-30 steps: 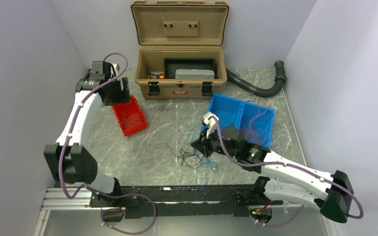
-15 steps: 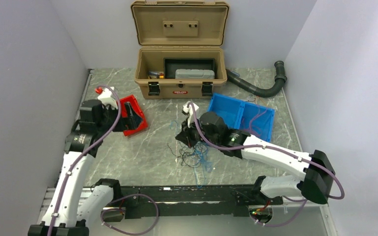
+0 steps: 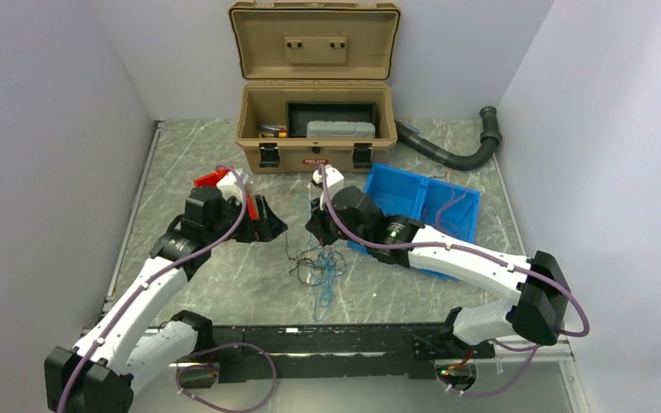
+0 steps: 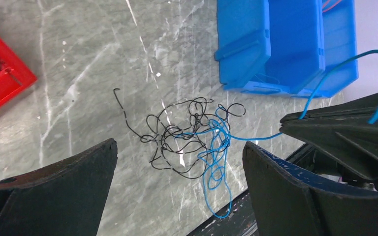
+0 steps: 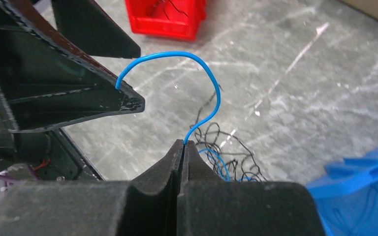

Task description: Untangle the cables

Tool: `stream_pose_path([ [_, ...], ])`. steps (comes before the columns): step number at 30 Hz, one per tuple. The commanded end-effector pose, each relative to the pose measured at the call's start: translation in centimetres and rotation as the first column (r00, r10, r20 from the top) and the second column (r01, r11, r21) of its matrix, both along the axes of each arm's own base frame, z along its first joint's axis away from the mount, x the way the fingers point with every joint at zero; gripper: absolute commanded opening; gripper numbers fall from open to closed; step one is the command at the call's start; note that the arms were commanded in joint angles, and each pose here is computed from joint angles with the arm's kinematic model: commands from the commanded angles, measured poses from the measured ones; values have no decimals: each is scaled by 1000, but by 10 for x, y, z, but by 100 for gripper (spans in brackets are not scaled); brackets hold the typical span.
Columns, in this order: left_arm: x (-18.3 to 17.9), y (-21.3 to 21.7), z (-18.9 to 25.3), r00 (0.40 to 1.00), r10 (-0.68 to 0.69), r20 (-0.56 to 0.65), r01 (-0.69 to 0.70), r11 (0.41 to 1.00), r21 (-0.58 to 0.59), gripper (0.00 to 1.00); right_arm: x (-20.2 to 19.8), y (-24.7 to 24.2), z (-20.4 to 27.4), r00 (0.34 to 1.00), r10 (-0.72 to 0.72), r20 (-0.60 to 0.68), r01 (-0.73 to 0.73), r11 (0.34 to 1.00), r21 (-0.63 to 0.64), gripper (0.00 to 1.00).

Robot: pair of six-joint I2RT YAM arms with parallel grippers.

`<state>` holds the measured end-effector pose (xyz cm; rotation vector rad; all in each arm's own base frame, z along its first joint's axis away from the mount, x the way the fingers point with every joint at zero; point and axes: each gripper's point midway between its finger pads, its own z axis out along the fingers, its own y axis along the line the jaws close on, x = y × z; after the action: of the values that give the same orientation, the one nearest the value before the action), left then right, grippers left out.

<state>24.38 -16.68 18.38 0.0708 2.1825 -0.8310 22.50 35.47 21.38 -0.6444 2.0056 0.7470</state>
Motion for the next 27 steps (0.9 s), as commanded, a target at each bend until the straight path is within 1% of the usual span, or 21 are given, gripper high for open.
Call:
stream_pose_path([
  [1,13,-16,11,998,-6,63,8,999,-32,99,3,-19,-10,994,-100,-31,99,994,-36,0],
  [13,15,-40,-11,998,-57,38,58,998,-25,99,-5,-47,-27,987,-152,-44,148,986,-82,0],
  [19,14,-42,-21,997,-71,40,72,997,-9,99,-7,-50,-32,985,-161,-58,155,984,-88,0],
  [22,14,-39,-38,998,-61,36,61,998,0,99,-8,-49,-35,984,-161,-71,154,984,-88,0],
  [27,10,-45,-49,996,-82,45,83,996,-35,99,-11,-51,-37,983,-162,-85,155,984,-90,0],
])
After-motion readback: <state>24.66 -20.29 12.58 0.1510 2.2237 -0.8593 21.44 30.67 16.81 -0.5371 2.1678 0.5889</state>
